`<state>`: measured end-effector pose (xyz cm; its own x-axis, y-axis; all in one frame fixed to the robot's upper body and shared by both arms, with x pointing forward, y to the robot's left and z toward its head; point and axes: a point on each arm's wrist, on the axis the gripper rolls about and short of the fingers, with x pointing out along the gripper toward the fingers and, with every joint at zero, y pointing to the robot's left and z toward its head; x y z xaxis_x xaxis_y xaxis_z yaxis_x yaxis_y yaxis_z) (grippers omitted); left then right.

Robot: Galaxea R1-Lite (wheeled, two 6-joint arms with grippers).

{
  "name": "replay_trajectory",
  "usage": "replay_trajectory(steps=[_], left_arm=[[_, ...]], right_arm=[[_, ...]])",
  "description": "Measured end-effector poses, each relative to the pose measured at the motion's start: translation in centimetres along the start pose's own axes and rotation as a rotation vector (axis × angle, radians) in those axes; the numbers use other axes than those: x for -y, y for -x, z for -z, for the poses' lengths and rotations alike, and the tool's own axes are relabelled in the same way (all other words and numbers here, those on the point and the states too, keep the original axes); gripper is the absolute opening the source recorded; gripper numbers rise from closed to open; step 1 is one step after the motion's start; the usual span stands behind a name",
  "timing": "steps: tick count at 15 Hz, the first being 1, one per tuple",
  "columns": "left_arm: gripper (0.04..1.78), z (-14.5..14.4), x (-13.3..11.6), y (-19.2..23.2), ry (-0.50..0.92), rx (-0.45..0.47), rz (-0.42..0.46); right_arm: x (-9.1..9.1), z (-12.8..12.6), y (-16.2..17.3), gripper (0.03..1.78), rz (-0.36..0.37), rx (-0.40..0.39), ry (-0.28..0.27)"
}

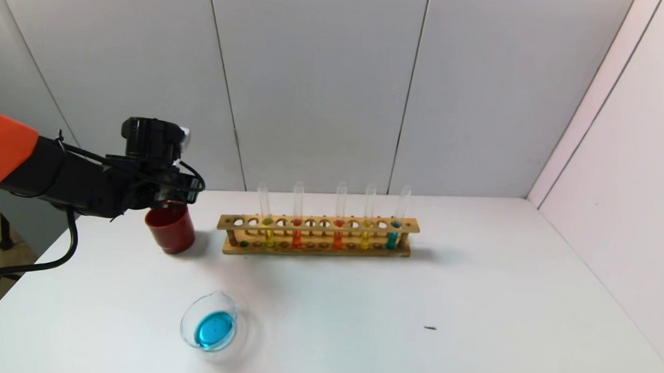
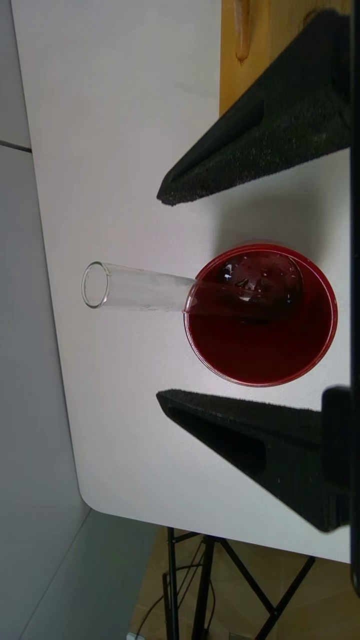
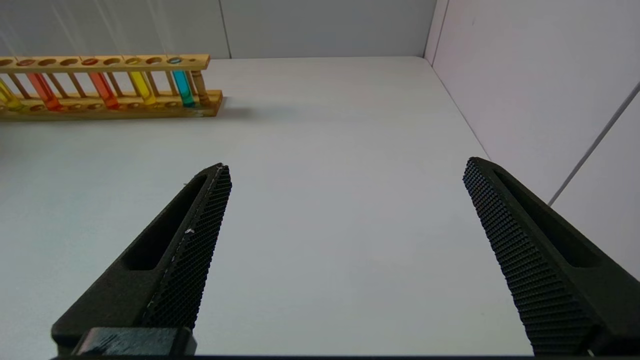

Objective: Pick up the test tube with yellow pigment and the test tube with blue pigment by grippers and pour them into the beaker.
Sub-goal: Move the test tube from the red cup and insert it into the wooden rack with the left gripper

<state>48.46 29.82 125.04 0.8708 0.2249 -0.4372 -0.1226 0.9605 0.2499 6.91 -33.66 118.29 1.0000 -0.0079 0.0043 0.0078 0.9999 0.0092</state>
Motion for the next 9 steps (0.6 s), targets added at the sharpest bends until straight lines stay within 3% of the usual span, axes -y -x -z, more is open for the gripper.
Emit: replay_trajectory(steps=[4, 9], left_arm=[[1.69, -0.4, 0.0, 1.3, 0.010, 0.017, 0.012], [1.74, -0.1, 1.5, 5.1, 0.079, 0.030, 0.079]], right_arm=[[0.0, 0.0, 0.0, 1.70, 0.000, 0.000, 0.000], [0.0, 0.0, 0.0, 1.70, 0.000, 0.000, 0.000]])
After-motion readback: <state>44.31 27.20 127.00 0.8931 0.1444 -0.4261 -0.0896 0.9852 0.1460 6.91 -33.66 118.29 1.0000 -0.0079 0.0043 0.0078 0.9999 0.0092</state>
